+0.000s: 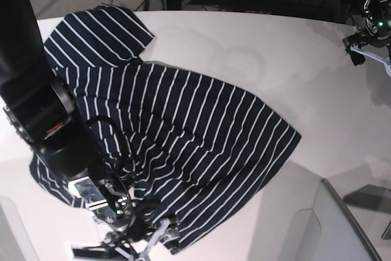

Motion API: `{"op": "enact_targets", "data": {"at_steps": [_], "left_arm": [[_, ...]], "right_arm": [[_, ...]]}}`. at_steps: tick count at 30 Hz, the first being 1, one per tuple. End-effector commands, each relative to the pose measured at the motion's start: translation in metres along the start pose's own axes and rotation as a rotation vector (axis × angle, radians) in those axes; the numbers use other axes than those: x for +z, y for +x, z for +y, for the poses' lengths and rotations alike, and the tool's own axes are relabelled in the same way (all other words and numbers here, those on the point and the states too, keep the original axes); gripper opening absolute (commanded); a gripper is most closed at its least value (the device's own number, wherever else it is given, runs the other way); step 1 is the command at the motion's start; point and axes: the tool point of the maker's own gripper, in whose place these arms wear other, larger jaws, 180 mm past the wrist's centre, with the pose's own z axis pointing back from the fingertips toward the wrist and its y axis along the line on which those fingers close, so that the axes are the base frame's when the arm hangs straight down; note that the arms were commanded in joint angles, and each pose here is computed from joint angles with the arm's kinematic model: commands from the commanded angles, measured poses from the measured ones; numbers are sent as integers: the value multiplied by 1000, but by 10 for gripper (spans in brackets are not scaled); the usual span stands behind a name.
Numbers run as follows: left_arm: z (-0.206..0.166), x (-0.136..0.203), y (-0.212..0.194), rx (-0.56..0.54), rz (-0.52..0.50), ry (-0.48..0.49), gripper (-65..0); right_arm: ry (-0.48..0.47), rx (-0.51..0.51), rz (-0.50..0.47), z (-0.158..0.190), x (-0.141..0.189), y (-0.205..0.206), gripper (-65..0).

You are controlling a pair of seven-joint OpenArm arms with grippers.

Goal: Layout the t-shirt on the table in an organized manner, then fold the t-shirt properly
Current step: 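Pull the shirt hem with the right gripper to smooth the shirt flat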

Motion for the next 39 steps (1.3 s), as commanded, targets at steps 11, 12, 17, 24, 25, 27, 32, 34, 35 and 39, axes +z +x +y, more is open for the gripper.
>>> {"op": "enact_targets", "data": {"at_steps": [11, 12, 17, 24, 25, 27, 32, 34, 35, 39], "left_arm": [[-34, -8, 31, 62, -64, -55, -81], [-45, -12, 35, 63, -64, -74, -81], [-106, -11, 49, 38, -81, -188, -81], [-109, -4, 46, 97, -89, -192, -81], [-101, -5, 40, 95, -77, -176, -81], [-90, -5, 37, 98, -74, -155, -81], [-56, -5, 23, 71, -54, -93, -81], [-44, -6, 16, 61, -40, -69, -81], [-37, -6, 15, 56, -38, -56, -81], [-20, -5, 12, 67, -34, -24, -81]], "right_arm": [[118, -162, 108, 75, 92, -53, -140], [118, -193, 121, 78, 102, -62, -140], [225, -174, 326, 123, 138, -109, -141], [326, -202, 510, 201, 138, -164, -269], [320, -208, 538, 204, 134, -172, -344], [306, -216, 572, 210, 126, -185, -491], [274, -239, 562, 214, 119, -200, -566], [269, -237, 584, 213, 121, -207, -570], [268, -237, 597, 212, 124, -210, -572], [281, -243, 674, 218, 145, -231, -573]]}}
